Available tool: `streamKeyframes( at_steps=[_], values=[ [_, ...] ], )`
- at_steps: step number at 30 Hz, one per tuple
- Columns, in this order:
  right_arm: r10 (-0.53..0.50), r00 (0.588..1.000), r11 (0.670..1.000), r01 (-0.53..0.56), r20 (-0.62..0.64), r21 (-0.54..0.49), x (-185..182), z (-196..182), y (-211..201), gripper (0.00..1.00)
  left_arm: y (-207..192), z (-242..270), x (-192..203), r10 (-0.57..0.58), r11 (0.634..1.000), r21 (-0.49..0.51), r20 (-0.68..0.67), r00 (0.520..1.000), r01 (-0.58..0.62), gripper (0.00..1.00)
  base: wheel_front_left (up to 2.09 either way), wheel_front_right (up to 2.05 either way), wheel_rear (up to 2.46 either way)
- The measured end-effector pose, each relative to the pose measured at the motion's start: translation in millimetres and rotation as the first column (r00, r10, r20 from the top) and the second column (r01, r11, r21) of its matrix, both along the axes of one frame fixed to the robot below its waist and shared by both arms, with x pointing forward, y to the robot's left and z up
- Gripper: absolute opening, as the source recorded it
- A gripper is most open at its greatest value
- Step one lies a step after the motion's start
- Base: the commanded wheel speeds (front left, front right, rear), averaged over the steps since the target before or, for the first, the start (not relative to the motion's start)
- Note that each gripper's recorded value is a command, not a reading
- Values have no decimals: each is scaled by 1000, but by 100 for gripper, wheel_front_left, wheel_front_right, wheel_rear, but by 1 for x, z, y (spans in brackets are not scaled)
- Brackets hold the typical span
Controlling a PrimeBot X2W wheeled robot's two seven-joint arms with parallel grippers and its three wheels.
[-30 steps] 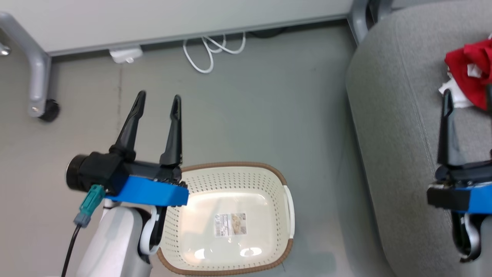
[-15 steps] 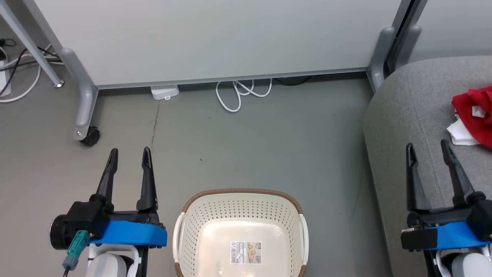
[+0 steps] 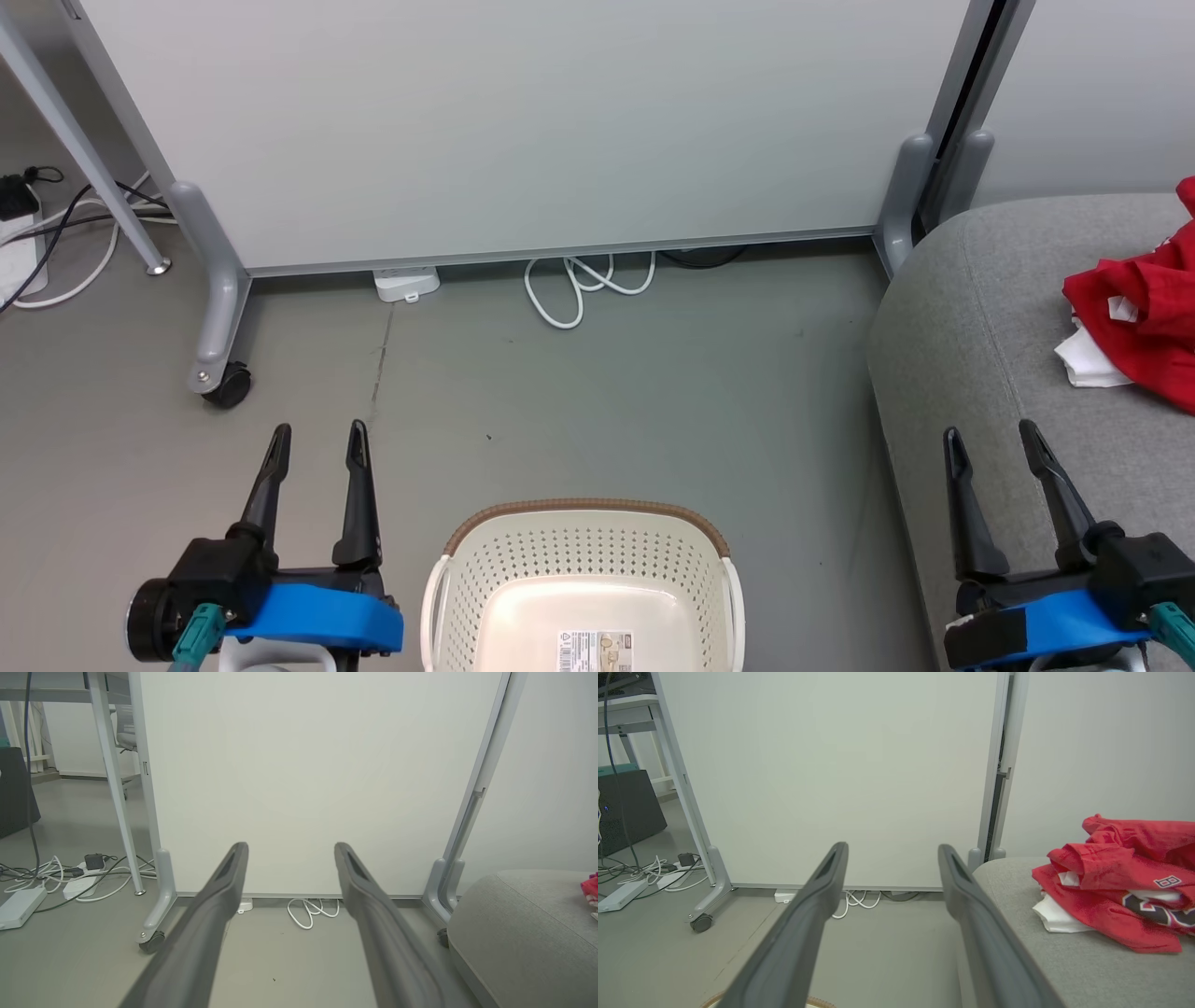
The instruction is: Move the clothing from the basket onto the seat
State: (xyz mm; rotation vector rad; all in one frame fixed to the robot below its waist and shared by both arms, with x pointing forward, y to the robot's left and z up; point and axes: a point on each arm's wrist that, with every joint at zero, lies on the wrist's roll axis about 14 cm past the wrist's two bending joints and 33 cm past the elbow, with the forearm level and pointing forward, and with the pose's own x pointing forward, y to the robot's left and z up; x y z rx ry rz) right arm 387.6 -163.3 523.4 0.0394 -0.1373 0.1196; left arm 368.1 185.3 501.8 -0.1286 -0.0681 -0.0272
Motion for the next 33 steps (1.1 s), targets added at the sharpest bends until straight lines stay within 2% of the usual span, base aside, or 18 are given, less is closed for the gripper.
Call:
streamKeyframes(
  at_steps=[17,18,24,33],
  values=[
    [-25,999,999,26,-43,30,-9,-13,-8,100,-11,-7,-6,-37,999,3,-20,999,37,100,0,0,0],
    [-25,999,999,27,-48,30,-10,-14,-8,0,-11,-8,-6,-37,999,2,-26,999,37,0,0,0,0],
    [-30,992,999,35,-120,40,-14,-35,-9,0,-10,-38,-19,-30,999,-15,-123,992,29,0,0,0,0],
    [-48,984,975,83,-169,207,-15,-41,-17,0,-2,-43,-19,0,984,-177,-159,987,-29,0,0,0,0]
  ],
)
